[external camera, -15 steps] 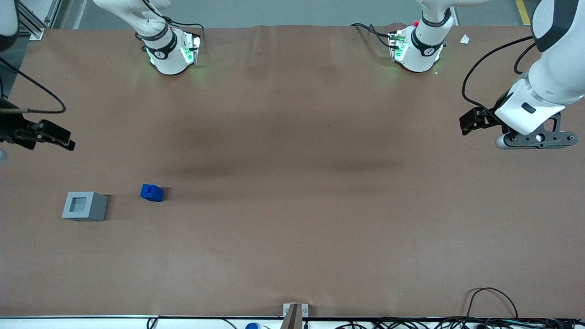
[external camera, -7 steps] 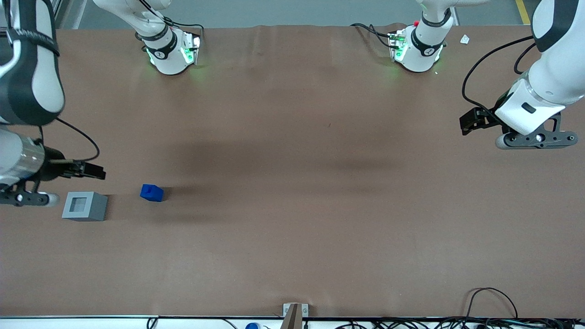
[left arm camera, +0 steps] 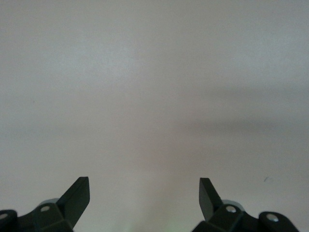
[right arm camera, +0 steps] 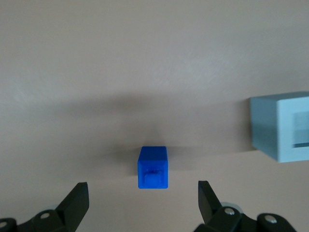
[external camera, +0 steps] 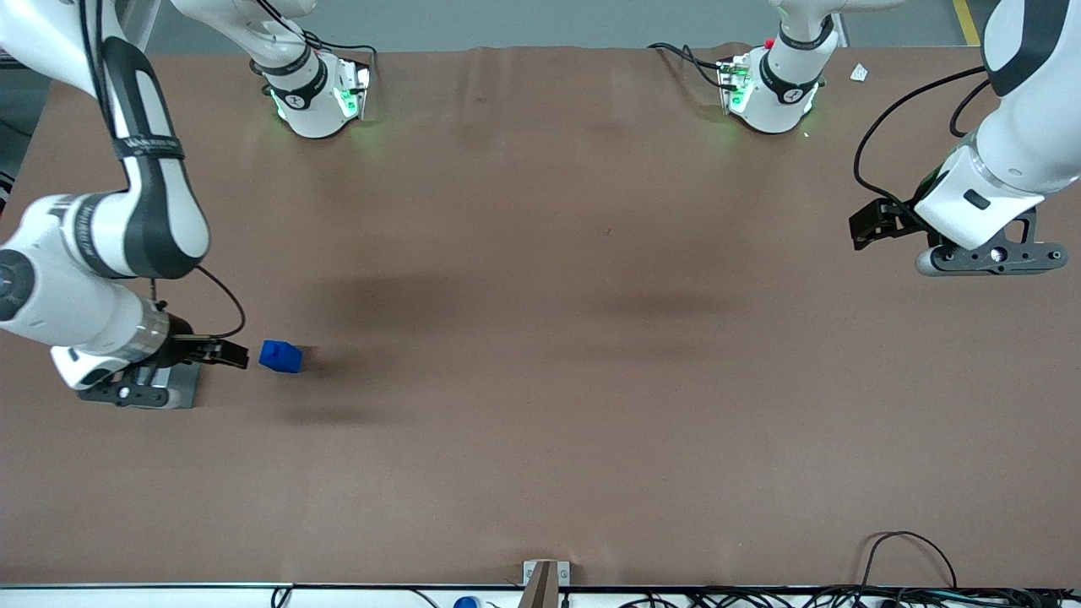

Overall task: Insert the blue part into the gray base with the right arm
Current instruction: 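Lower the right gripper over the blue block and close on it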

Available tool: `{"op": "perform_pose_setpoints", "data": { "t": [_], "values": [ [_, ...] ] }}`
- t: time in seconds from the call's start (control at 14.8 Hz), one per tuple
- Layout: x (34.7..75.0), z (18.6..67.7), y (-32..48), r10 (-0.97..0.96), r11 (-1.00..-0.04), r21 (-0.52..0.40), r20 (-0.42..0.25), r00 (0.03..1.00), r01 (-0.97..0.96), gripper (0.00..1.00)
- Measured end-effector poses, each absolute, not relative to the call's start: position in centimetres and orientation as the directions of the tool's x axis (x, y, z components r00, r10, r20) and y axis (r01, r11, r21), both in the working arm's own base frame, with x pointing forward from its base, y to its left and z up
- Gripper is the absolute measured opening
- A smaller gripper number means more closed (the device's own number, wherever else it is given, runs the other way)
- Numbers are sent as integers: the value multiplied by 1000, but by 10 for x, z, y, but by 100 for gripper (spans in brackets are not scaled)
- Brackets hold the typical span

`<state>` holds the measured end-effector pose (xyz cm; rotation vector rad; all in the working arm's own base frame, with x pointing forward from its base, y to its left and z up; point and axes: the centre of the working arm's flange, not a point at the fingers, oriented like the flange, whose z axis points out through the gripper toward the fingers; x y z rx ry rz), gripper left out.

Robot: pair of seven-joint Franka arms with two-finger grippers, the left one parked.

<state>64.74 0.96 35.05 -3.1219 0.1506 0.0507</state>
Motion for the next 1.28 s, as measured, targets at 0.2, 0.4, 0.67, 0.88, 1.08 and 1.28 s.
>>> {"op": "perform_pose_setpoints", "data": {
  "t": [0.2,0.4,0.67,0.88,1.08,1.28],
  "values": [
    [644,311,12,-99,-995,-8,-67,993,-100,100],
    [643,273,8,-106,-994,1,-112,988,-107,100],
    [638,234,7,-108,-994,9,-170,979,-108,100],
    [636,223,8,-107,-994,11,-187,977,-107,100],
    [636,223,8,-107,-994,11,-188,976,-107,83],
    [633,220,8,-108,-994,12,-198,974,-107,71]
  ]
}}
